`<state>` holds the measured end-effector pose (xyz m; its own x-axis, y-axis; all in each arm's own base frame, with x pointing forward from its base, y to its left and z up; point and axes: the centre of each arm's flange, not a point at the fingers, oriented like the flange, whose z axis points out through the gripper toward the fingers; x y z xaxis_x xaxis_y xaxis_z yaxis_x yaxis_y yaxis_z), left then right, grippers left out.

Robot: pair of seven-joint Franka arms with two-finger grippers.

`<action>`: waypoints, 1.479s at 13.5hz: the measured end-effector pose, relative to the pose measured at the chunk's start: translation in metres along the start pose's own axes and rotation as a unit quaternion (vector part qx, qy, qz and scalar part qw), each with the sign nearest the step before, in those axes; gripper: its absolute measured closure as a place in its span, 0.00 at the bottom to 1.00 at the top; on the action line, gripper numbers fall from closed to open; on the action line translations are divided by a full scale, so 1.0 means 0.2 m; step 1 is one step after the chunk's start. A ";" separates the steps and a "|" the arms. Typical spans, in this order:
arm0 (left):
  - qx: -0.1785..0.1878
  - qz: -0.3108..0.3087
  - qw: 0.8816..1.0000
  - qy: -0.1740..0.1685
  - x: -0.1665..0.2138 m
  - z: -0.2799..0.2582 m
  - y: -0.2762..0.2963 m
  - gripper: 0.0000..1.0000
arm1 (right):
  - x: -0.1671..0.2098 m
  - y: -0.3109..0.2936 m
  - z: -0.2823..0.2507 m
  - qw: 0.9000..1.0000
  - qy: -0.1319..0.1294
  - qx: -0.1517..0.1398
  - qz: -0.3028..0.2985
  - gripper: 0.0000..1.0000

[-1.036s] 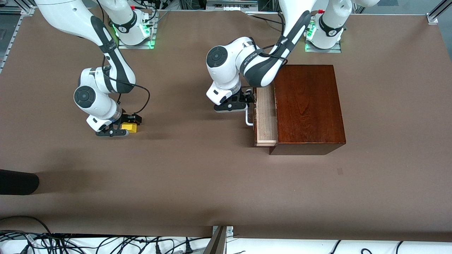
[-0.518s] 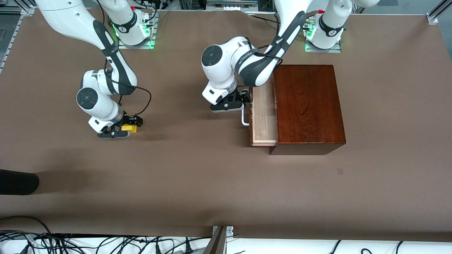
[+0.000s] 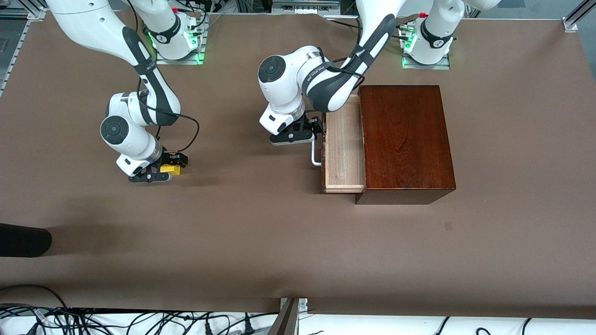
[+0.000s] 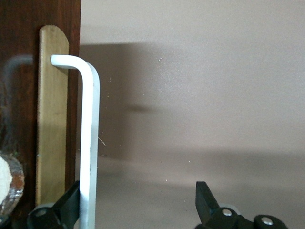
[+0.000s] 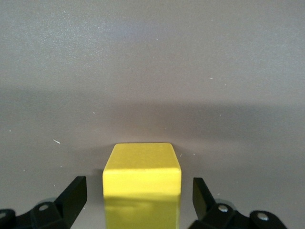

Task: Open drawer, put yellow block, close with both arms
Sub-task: 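Grasp the handle with the left gripper while the right gripper lowers onto the cube, then pull the drawer open with the left gripper while the right gripper grasps the cube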

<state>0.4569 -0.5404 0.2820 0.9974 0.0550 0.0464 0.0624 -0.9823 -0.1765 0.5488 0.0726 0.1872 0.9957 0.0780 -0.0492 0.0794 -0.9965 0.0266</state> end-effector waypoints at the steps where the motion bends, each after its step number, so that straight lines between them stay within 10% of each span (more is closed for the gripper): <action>1: 0.000 -0.001 1.000 0.000 0.00 0.00 0.00 0.00 | 0.00 0.00 0.00 1.000 0.000 0.000 -0.002 0.02; 4: 0.000 -0.002 1.000 0.000 0.00 0.00 0.00 0.00 | 0.00 0.00 0.00 1.000 0.000 0.000 -0.005 0.05; 8: -0.009 -0.007 1.000 0.002 0.00 -0.01 0.02 0.00 | 0.01 0.01 -0.01 1.000 0.003 0.000 -0.030 0.44; 20: -0.034 -0.003 0.999 0.014 -0.04 -0.17 0.08 0.00 | 0.06 0.05 -0.06 0.999 0.010 0.000 -0.042 0.44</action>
<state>0.4478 -0.5623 0.3129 0.9956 0.0565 0.0741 0.0644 -0.9919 -0.1095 0.5620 0.0644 0.1983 0.9863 0.1619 -0.0320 0.1627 -0.9864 0.0240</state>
